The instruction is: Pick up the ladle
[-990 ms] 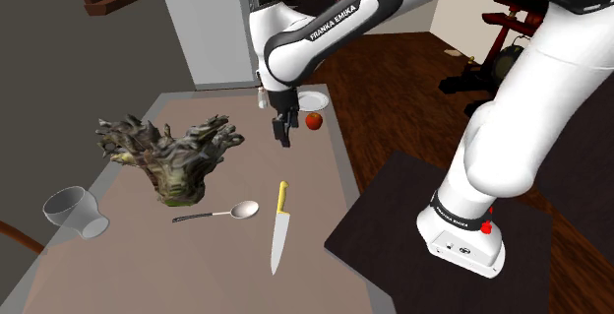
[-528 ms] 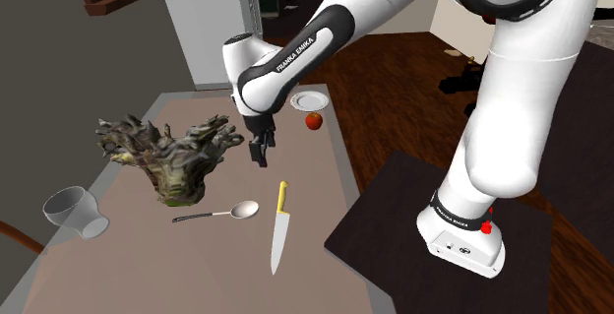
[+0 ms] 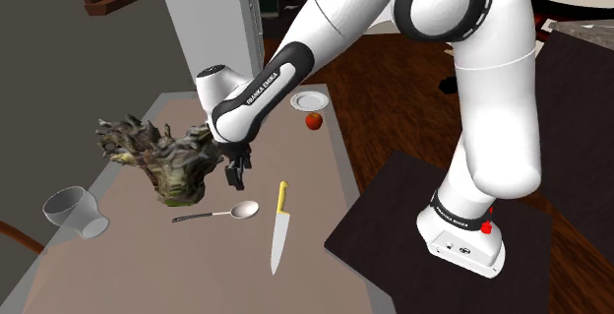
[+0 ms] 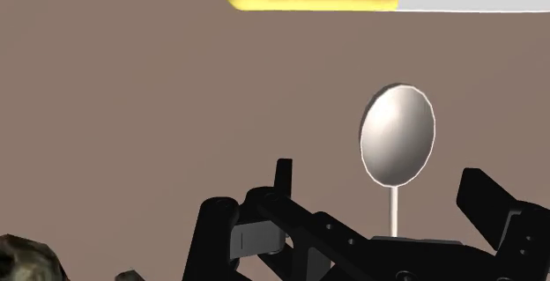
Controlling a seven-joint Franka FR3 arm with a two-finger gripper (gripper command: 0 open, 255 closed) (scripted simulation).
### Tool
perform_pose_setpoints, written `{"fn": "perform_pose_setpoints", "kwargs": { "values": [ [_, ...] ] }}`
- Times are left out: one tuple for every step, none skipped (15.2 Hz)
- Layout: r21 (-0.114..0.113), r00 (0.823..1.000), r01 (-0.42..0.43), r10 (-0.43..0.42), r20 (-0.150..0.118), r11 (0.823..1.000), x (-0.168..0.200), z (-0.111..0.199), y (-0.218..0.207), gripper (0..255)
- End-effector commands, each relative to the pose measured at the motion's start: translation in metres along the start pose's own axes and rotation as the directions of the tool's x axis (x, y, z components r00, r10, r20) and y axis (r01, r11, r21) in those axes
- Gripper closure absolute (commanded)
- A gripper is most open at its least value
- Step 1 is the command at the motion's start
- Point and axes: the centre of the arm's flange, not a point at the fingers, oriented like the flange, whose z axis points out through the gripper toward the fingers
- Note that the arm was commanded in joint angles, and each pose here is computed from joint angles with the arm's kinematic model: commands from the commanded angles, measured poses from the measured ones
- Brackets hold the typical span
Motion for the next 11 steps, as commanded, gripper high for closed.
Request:
{"fn": "perform_pose_setpoints", "kwargs": {
  "values": [
    [0.007, 1.000, 0.026, -0.025, -0.005, 1.000, 0.023, 0.012, -0.010, 0],
    [0.010, 0.999, 0.038, -0.038, -0.007, 0.999, 0.032, 0.019, -0.015, 0],
    [0.013, 0.999, 0.051, -0.051, -0.010, 0.999, 0.042, 0.026, -0.020, 0],
    [0.016, 0.998, 0.064, -0.063, -0.012, 0.998, 0.052, 0.033, -0.025, 0],
    [0.019, 0.997, 0.076, -0.076, -0.014, 0.997, 0.061, 0.040, -0.030, 0],
    [0.021, 0.996, 0.089, -0.089, -0.017, 0.996, 0.071, 0.047, -0.035, 0],
    [0.024, 0.995, 0.102, -0.101, -0.019, 0.995, 0.080, 0.054, -0.040, 0],
    [0.027, 0.993, 0.114, -0.114, -0.022, 0.993, 0.090, 0.060, -0.046, 0],
    [0.030, 0.992, 0.126, -0.125, -0.024, 0.992, 0.098, 0.066, -0.050, 0],
    [0.030, 0.992, 0.126, -0.125, -0.024, 0.992, 0.098, 0.072, -0.050, 0],
    [0.030, 0.992, 0.126, -0.125, -0.024, 0.992, 0.099, 0.077, -0.050, 0]
  ]
}}
